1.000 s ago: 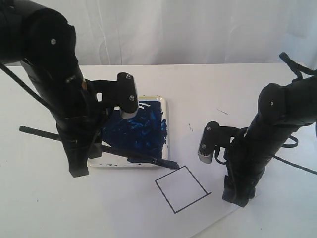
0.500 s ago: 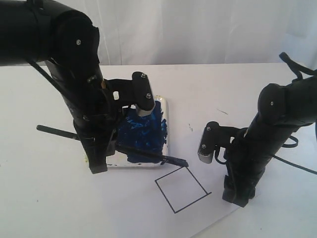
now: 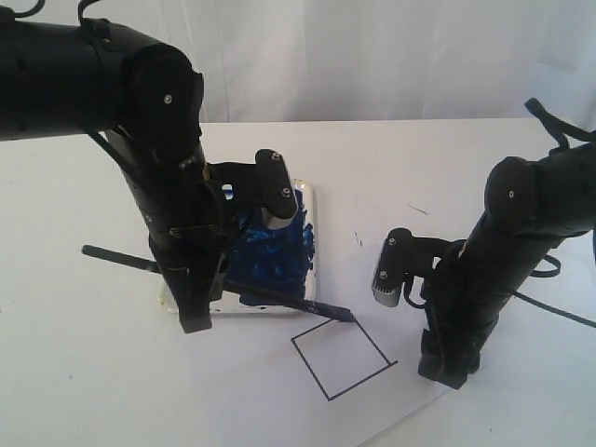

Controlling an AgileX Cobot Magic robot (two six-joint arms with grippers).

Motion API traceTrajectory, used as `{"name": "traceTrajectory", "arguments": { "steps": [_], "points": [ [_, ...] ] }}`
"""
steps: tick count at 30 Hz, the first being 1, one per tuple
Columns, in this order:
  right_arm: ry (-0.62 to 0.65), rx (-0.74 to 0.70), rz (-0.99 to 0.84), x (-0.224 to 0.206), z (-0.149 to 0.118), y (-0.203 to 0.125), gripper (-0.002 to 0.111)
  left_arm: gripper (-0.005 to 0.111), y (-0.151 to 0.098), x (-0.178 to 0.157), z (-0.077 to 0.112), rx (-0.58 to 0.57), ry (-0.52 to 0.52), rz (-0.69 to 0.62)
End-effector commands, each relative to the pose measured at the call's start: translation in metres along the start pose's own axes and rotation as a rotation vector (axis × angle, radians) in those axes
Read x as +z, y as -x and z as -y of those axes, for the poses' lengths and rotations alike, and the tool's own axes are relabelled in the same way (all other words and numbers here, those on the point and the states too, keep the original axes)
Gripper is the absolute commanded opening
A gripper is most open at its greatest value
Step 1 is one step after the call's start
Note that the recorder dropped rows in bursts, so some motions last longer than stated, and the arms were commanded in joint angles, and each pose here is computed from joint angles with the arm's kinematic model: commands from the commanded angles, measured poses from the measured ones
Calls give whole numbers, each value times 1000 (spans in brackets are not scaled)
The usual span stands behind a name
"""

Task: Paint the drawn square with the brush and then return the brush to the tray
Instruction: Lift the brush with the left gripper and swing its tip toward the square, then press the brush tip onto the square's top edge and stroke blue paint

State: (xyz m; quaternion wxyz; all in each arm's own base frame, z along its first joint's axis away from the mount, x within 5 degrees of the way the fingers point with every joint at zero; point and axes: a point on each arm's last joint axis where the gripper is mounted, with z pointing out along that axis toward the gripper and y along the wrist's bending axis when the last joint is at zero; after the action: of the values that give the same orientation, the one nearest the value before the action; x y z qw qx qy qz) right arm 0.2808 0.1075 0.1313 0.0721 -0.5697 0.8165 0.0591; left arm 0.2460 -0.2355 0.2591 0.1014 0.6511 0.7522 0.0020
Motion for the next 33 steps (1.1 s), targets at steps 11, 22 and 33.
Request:
{"name": "traceTrajectory", "arguments": {
  "steps": [11,22,33],
  "points": [
    [32,8,-18,8,-2,-2,63,0,2,10,2,-14,-38,-24],
    [34,8,-19,8,-2,-3,63,0,-4,2,2,-7,-65,-118],
    [34,8,-19,8,-2,-3,63,0,6,-4,-2,-107,-40,-33]
  ]
}}
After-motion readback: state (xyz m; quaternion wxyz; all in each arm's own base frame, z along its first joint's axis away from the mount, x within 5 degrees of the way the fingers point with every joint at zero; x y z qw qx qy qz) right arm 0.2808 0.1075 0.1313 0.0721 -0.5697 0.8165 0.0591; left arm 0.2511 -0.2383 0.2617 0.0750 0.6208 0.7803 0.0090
